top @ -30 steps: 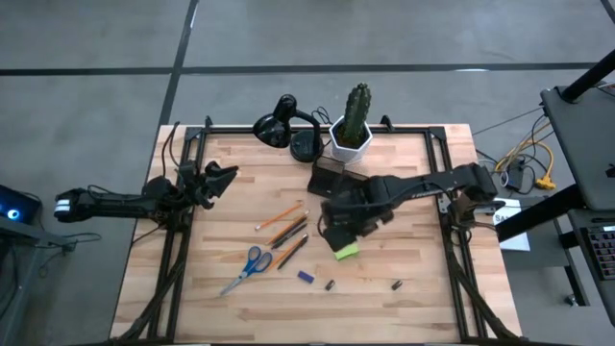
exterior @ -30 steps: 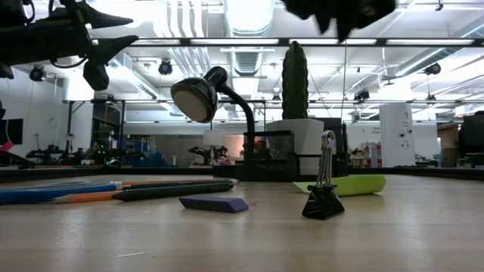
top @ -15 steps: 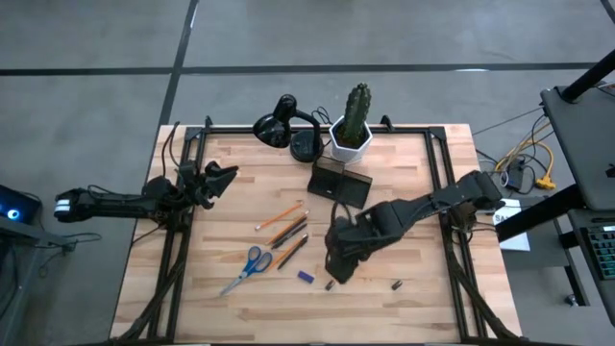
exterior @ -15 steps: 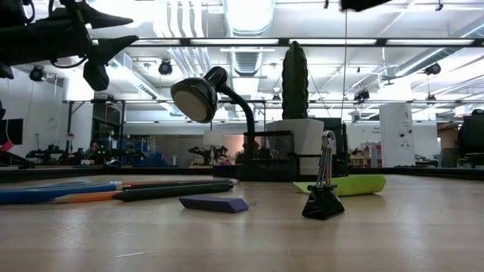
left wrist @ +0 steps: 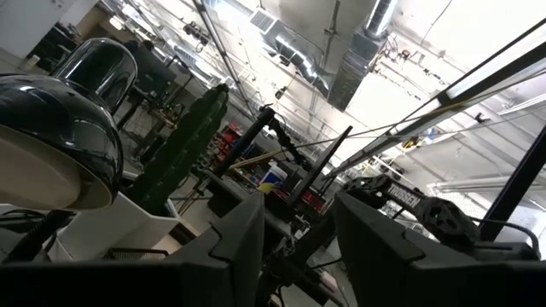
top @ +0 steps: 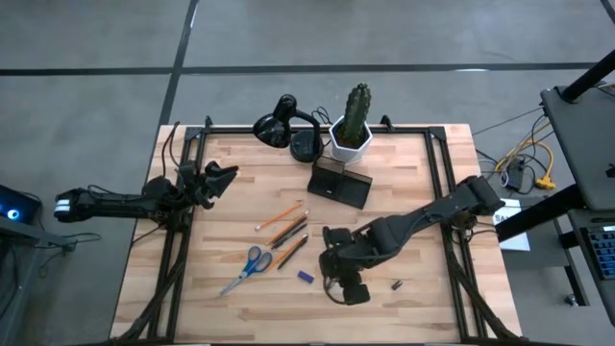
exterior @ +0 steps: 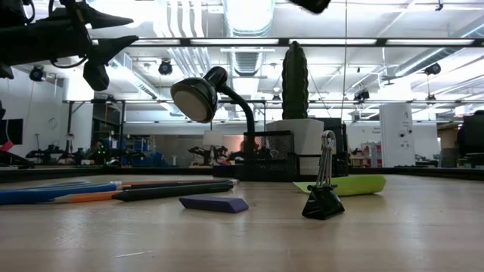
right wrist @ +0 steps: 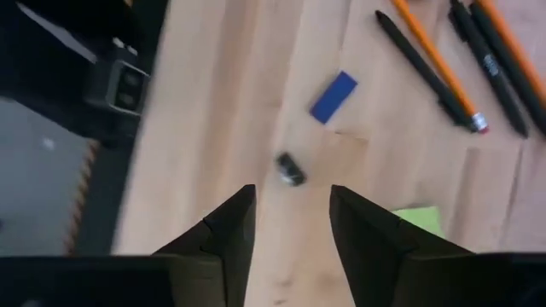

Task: Pick and place office supplies into organizer
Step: Put the left black binder clip into the black desk organizer

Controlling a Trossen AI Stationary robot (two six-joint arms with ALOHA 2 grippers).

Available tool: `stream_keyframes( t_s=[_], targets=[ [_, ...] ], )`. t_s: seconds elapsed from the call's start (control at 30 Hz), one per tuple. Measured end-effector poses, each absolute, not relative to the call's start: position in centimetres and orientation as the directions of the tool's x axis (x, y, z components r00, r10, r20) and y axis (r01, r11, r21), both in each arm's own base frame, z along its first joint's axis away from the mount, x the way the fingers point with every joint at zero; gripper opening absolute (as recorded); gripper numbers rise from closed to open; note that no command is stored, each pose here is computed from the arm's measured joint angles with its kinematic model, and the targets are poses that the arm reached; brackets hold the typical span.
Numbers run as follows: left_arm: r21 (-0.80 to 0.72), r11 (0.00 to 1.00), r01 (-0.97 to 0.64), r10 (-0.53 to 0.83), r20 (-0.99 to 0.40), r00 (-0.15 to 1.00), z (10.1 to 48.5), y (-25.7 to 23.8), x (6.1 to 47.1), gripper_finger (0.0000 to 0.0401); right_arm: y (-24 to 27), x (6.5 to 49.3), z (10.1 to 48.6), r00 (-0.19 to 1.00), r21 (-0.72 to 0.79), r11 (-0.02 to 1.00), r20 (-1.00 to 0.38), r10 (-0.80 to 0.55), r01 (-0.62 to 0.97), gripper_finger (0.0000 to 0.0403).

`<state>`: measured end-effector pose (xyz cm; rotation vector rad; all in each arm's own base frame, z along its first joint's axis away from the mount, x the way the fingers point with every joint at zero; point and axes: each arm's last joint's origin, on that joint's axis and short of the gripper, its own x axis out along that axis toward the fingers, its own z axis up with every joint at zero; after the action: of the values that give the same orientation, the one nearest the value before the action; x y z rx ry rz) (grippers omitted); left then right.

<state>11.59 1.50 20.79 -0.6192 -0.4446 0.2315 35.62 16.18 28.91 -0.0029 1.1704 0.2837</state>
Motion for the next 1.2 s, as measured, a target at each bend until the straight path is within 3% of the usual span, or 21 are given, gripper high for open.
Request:
stream_keyframes(
  t_s=[0.37, 0.67, 1.03, 1.2],
  targets=[
    [-0.605, 0.793, -0.077, 0.338, 0.331, 0.881, 20.8, 1.5, 11.6, 0.0128, 17.5, 37.6, 22.9, 0.223, 0.068, 0.93, -0.962, 0.157, -0.36, 0.0185],
    [-0.605, 0.793, -0.078, 0.339, 0.331, 0.881, 20.8, 1.5, 11.6, 0.0128, 18.5, 38.1, 19.9, 0.16, 0.07, 0.908, -0.976, 0.148, -0.413, 0.0171],
    [-0.603, 0.794, -0.081, 0.339, 0.328, 0.882, 20.7, 1.5, 11.6, 0.0128, 19.0, 38.6, 19.2, 0.214, 0.034, 0.87, -0.964, 0.159, -0.492, 0.0153],
    [-0.603, 0.794, -0.08, 0.339, 0.33, 0.881, 20.8, 1.5, 11.6, 0.0128, 19.2, 38.7, 17.9, 0.183, 0.014, 0.818, -0.972, 0.145, -0.575, 0.0151]
  ],
)
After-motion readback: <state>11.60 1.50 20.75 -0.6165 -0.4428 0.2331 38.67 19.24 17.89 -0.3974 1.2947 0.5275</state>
